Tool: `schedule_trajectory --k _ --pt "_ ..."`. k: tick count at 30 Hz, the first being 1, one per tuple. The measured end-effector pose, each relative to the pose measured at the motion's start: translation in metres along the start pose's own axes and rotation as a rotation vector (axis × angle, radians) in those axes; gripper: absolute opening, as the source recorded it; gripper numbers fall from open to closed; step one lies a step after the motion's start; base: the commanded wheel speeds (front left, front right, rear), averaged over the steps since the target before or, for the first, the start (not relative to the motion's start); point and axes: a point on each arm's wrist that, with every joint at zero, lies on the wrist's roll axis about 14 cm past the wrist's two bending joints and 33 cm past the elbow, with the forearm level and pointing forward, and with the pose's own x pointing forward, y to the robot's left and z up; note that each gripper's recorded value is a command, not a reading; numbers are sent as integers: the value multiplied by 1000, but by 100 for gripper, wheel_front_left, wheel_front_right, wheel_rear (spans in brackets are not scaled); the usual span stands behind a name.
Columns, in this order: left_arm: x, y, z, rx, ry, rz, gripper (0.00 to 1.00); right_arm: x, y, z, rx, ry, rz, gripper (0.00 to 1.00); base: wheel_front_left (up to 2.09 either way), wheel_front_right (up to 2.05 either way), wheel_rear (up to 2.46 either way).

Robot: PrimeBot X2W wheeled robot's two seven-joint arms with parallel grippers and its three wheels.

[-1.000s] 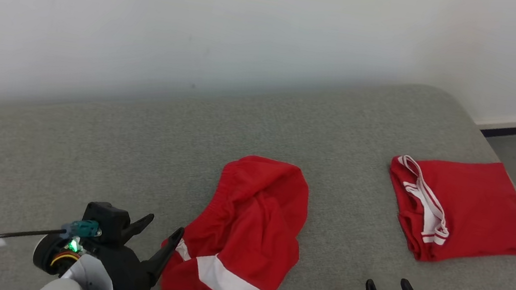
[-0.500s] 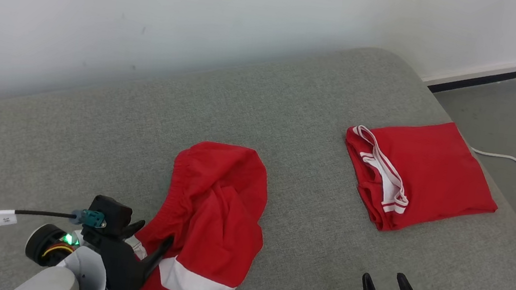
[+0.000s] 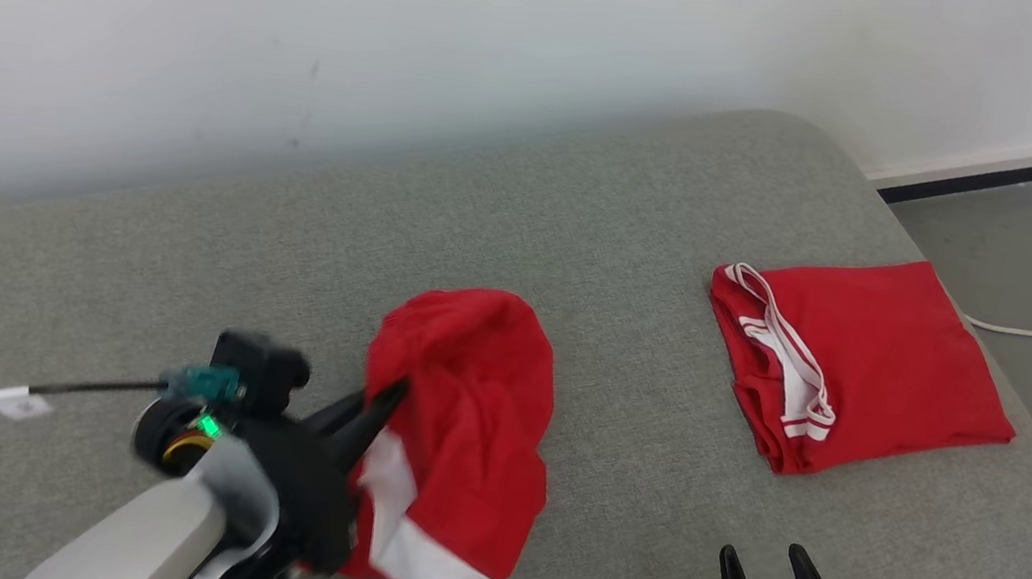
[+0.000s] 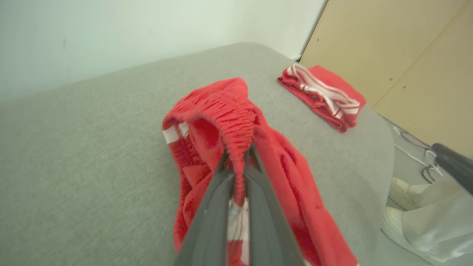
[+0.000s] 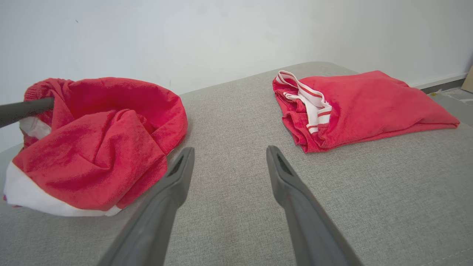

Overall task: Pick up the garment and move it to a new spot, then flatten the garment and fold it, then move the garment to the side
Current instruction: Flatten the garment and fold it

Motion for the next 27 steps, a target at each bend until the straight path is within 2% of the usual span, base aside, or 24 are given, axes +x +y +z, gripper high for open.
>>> schedule_trajectory --k 3,6,10,14,19,21,23,27 --pt "7 -20 41 -62 -136 -49 0 2 4 1 -2 -2 16 100 0 0 0" --pt "10 -39 77 -79 -235 -98 0 3 8 1 -3 -2 30 100 0 0 0" --pt "11 -72 131 -172 -392 -190 0 3 11 2 -2 -7 43 100 0 0 0" --pt "9 -103 173 -215 -495 -267 0 4 14 3 -1 -9 51 100 0 0 0" --pt "8 -122 204 -316 -568 -307 0 4 17 1 4 -7 58 100 0 0 0" --pt "14 -115 198 -342 -537 -265 0 4 18 1 8 -6 59 100 0 0 0" --pt "23 -96 177 -332 -469 -173 0 5 20 0 12 -4 63 100 0 0 0" --pt "23 -19 103 -341 -289 106 0 8 25 -4 17 9 77 100 0 0 0"
